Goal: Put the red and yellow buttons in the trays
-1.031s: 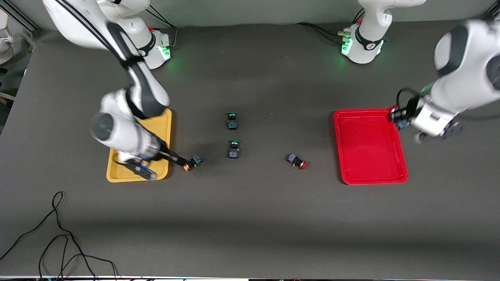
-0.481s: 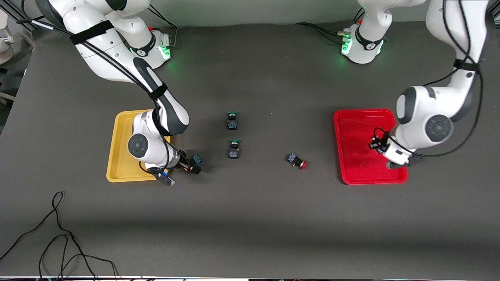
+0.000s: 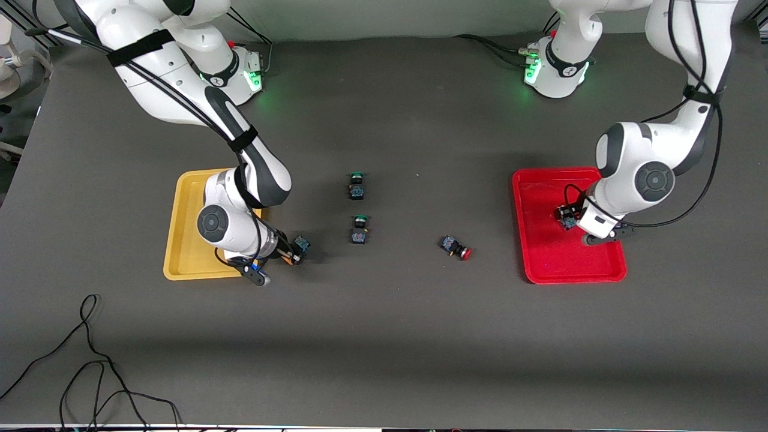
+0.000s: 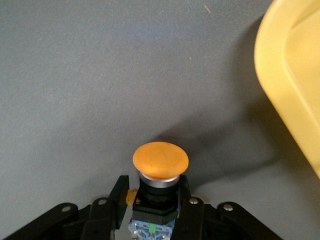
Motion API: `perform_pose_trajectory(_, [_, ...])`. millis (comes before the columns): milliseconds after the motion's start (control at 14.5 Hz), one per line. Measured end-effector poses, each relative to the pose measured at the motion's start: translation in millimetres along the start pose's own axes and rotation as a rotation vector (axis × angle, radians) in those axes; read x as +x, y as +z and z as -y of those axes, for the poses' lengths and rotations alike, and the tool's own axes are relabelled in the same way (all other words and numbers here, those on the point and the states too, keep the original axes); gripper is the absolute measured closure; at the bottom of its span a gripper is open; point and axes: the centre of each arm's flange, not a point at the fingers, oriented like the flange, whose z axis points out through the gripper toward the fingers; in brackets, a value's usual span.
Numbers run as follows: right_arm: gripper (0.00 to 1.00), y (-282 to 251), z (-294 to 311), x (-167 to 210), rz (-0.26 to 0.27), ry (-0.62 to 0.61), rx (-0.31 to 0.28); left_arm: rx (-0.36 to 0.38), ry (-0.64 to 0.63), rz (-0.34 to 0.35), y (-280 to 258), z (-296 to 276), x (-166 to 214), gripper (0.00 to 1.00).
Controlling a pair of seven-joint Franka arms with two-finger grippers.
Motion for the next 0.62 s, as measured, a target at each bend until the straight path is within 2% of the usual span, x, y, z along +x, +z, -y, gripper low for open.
perform_pose_trajectory(138, [0.56, -41, 3, 0, 0.025, -0.014, -0.013, 0.005, 0.004, 0.032, -53, -17, 8, 0.01])
perform_pose_trajectory(275, [0.56, -104, -12, 8, 0.034, -0.076, -0.025, 0.006, -0.006, 0.031, -121, -51, 15, 0.0])
perform_pose_trajectory(412, [0.56, -148, -59, 36, 0.026, -0.167, -0.037, -0.001, -0.015, 0.003, -181, -89, 19, 0.0])
perform_pose_trajectory(481, [0.56, -148, -89, 53, 0.017, -0.204, -0.042, -0.007, -0.018, 0.001, -202, -105, 22, 0.0])
perform_pose_trajectory(619, [0.56, -114, -147, 80, -0.017, -0.256, -0.055, -0.044, -0.025, 0.021, -225, -128, 37, 0.0])
